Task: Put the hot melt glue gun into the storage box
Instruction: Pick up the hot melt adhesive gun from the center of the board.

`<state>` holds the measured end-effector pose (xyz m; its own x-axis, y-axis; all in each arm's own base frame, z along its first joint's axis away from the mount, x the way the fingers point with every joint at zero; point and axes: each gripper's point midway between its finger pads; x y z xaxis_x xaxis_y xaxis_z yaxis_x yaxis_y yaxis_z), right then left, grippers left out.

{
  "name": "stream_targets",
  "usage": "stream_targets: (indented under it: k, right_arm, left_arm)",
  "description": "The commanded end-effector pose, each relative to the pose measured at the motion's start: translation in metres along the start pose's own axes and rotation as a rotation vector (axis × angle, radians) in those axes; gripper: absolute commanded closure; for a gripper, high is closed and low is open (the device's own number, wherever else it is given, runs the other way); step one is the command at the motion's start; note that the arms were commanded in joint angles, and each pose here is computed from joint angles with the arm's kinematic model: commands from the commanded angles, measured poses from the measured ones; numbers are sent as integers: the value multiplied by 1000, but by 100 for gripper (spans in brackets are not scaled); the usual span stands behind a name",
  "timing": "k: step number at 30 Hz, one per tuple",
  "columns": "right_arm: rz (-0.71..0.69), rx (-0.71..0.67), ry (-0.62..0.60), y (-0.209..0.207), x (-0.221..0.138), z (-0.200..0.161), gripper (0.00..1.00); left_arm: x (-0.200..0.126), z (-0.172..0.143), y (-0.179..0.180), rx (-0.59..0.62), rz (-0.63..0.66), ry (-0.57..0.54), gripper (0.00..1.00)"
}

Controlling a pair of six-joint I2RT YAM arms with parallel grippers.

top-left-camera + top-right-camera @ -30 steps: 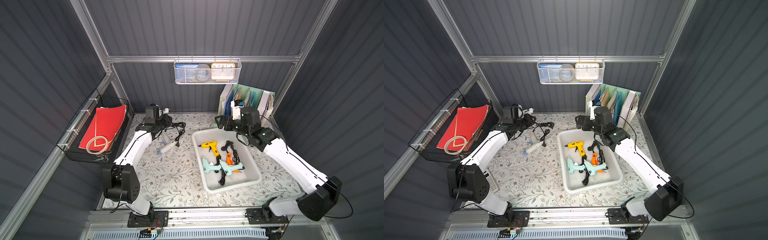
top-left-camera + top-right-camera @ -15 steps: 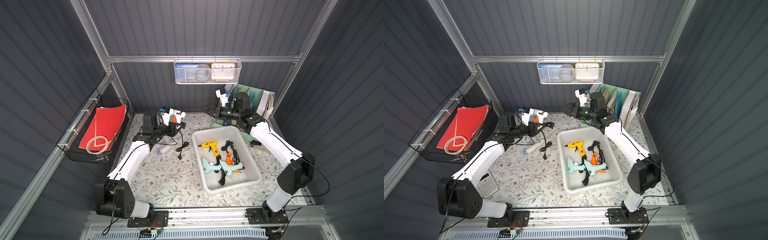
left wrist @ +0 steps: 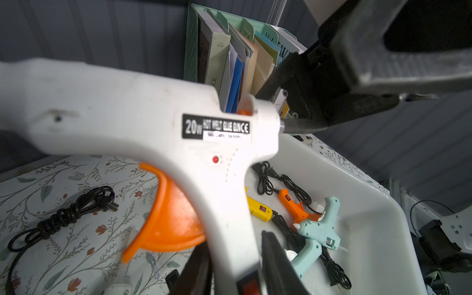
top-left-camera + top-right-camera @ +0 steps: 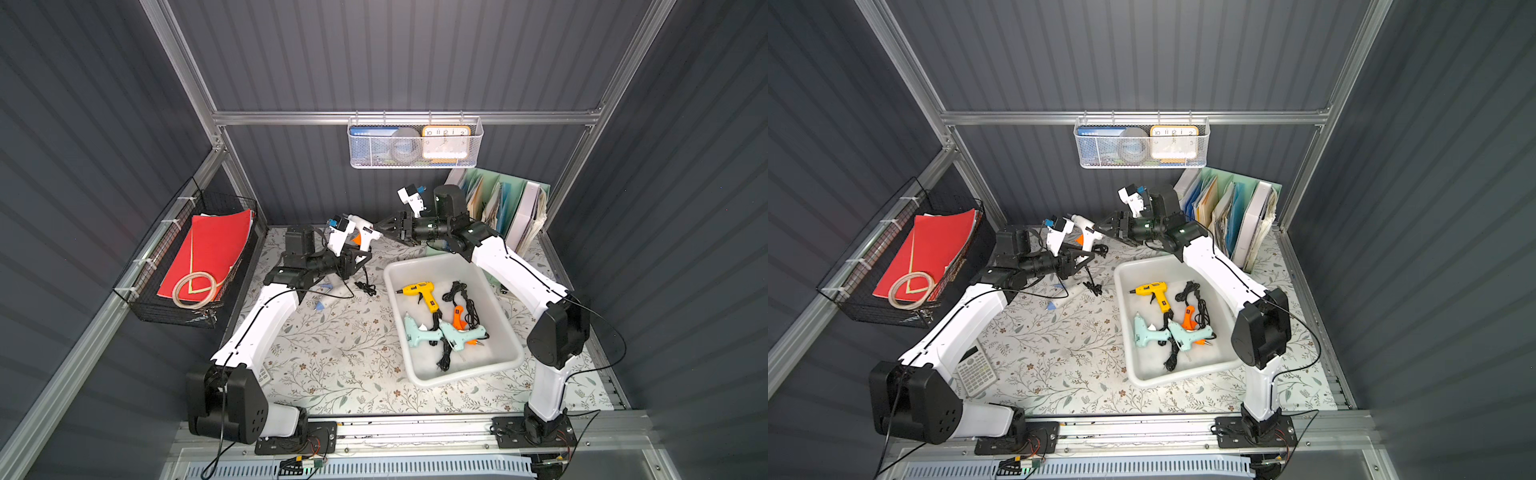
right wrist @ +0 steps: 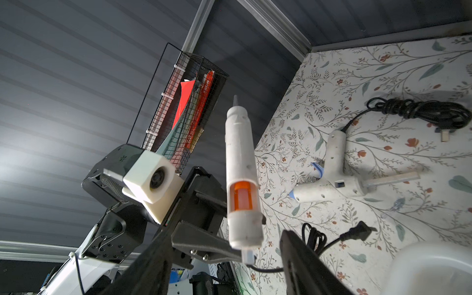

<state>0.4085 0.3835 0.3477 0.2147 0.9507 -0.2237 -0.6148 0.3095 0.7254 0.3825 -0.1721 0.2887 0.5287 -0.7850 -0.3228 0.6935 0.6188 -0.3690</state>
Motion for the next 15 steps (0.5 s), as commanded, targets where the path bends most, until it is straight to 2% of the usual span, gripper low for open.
stream_targets:
  k: [1,12,13,15]
  right_arm:
    - [5,-10,14,0,10,0,33]
    - [35,-11,66,3,38,-14,50]
    - [34,-12,66,3,38,-14,53]
    - [32,-8,68,2,39,-15,64]
  left_arm:
    - [-10,15,-24,76,-71,-25,100]
    - [-13,11,-26,75,-69,1,100]
    - [-13,11,-26,75,-70,2,100]
    - [-13,11,-27,75,-71,2,100]
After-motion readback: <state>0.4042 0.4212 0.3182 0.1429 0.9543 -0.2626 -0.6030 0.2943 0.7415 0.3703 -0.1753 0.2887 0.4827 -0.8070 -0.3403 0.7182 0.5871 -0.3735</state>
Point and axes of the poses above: each gripper's point midway between its finger pads, its own x axis out along the fingers, its own y axis along the line the jaws close on, z = x × y, and after that the axes turned 8 degrees about -x, right-handed
